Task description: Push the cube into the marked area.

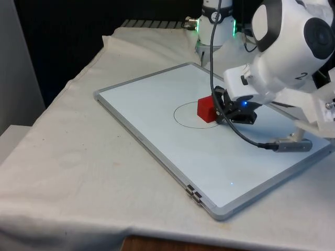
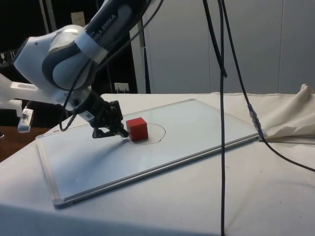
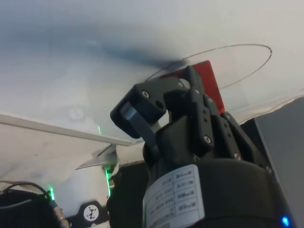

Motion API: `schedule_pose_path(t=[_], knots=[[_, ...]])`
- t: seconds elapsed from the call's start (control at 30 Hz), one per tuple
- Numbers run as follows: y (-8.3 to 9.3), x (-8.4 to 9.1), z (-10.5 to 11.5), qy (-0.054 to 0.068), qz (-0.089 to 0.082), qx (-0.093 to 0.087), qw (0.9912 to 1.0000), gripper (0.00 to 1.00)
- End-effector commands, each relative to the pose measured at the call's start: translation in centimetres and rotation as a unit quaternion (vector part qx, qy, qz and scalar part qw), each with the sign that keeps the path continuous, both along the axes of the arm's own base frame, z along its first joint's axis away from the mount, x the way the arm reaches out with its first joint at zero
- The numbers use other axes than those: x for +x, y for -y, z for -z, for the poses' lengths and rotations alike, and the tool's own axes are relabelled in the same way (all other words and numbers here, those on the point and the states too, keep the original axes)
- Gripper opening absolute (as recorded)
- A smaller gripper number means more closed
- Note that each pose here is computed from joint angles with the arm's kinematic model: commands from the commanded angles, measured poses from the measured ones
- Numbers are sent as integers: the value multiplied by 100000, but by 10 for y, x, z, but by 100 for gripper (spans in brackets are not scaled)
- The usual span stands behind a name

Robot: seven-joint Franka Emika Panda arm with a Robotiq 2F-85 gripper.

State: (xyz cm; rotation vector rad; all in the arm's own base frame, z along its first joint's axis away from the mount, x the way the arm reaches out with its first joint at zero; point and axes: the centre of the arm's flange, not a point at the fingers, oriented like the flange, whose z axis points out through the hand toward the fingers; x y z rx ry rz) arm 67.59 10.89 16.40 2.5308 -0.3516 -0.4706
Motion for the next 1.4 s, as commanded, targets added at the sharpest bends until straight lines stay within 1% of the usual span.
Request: schedule_pose_path(t=[0.0,0.03,0.1,0.13,0.2,0.23,0.27,0.4,0.43,0.5,0.53,0.63,0.7,0.77,0.8,0.83,0.93,1.1,1.13,1.17,1.2,1.37], knots=[[-2,1,1,141,-125,169,100000,0],[-3,2,2,70,-184,189,100000,0],[-3,5,-11,635,-201,179,99998,0],[-3,5,-11,635,-201,179,99998,0],[-7,8,-20,1155,34,130,99993,0],[-5,9,-17,1162,-61,77,99993,0],[-9,9,-22,1250,64,148,99992,0],[-13,10,-35,1844,503,166,99982,0],[-16,11,-40,2283,699,239,99971,0],[-19,11,-43,2678,943,295,99959,0],[-17,11,-42,2475,812,193,99966,0],[-22,12,-50,3555,1600,512,99923,0],[-22,13,-53,4020,1805,707,99900,0],[-22,13,-54,4356,1901,938,99883,0],[-21,13,-53,3975,1753,264,99905,0],[-22,14,-56,4573,1934,1066,99871,0],[-22,16,-62,5166,1934,1562,99836,0],[-22,16,-71,5588,2003,2218,99799,0],[-22,16,-67,5223,2082,1307,99833,0],[-23,17,-73,5753,2156,2586,99778,0],[-23,17,-73,5753,2156,2586,99778,0],[-24,19,-75,6380,3019,4106,99666,0]])
